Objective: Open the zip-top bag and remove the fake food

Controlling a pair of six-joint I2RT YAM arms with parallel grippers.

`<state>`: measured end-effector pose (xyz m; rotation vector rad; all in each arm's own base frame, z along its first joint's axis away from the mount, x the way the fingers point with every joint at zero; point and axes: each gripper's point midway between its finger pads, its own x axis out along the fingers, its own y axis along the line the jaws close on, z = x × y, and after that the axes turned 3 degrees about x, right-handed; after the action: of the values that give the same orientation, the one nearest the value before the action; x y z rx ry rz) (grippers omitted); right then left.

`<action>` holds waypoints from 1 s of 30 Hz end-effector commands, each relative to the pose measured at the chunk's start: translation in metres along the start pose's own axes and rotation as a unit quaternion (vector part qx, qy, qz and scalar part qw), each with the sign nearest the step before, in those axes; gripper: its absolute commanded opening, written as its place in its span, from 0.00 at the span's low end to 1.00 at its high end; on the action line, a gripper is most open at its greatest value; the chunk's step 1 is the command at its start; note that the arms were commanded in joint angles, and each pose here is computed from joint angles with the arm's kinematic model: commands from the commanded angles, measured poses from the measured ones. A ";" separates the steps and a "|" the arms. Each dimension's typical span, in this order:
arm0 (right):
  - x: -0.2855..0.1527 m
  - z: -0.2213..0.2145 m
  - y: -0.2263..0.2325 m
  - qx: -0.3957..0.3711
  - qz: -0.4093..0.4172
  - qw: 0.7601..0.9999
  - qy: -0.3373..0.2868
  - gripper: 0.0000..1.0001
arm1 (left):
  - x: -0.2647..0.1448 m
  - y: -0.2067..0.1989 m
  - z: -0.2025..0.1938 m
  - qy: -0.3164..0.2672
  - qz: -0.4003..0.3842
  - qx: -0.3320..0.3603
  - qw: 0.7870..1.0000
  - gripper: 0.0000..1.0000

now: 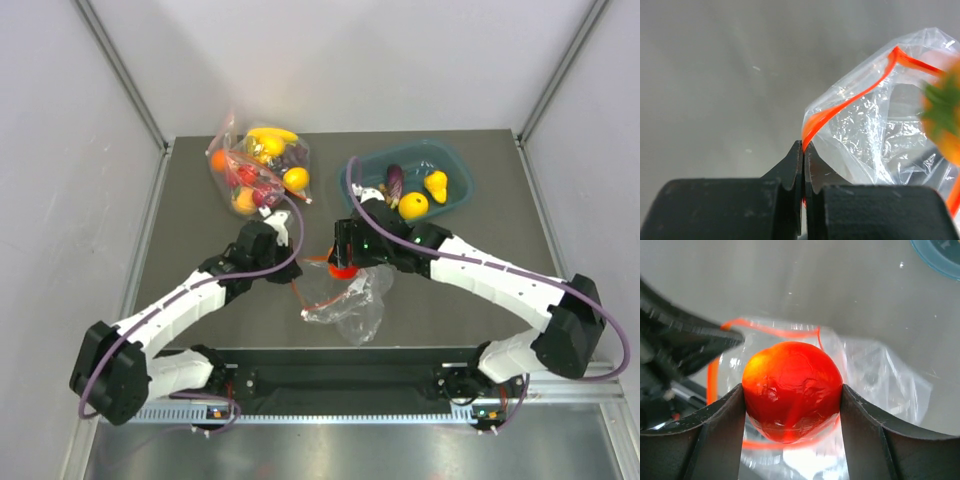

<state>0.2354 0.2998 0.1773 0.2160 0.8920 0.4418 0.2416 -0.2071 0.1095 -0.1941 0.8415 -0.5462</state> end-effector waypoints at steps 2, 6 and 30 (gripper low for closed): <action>-0.038 0.038 0.025 0.027 0.070 0.996 -0.052 0.27 | -0.004 0.013 0.045 -0.056 0.018 0.000 0.998 0.00; -0.051 0.062 0.002 0.053 0.055 0.993 -0.085 0.27 | -0.009 0.032 0.053 -0.062 0.041 -0.006 0.997 0.00; -0.034 0.242 -0.239 0.121 -0.165 0.959 -0.198 0.37 | -0.030 0.037 0.068 -0.074 0.041 -0.018 0.996 0.03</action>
<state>0.4491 0.0827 0.2385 0.3661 0.6561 -0.0326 0.2830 -0.1601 0.1345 -0.2210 0.7714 -0.4096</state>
